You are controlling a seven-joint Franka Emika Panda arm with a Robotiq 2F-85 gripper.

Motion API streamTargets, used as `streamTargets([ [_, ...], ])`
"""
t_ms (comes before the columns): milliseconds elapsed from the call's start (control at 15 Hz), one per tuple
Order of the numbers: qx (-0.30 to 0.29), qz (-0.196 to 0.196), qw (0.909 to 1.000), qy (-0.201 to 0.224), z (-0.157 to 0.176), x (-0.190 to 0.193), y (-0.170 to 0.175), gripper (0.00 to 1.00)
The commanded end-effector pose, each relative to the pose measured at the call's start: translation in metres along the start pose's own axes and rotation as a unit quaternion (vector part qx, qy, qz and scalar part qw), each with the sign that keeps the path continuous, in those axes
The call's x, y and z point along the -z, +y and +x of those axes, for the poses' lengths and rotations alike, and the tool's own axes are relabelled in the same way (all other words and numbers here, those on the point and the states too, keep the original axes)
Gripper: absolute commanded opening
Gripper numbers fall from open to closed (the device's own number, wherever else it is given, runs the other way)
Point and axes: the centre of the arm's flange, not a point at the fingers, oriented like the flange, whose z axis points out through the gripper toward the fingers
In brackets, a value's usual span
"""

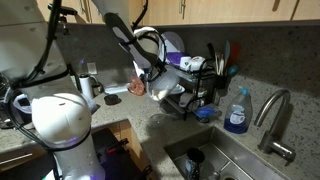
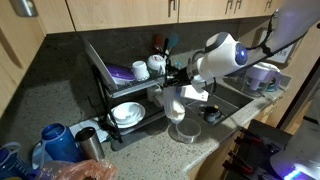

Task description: Pour the contents from the left bowl to the right bowl

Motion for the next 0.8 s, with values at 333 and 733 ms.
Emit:
streamTargets([
  [333,-0.008,0.014,0.9994,0.031,-0.01,-0.002,0.019,0.01],
  [733,-0.013,0.012,0.9992,0.037,-0.008,0.009,0.024,0.01],
])
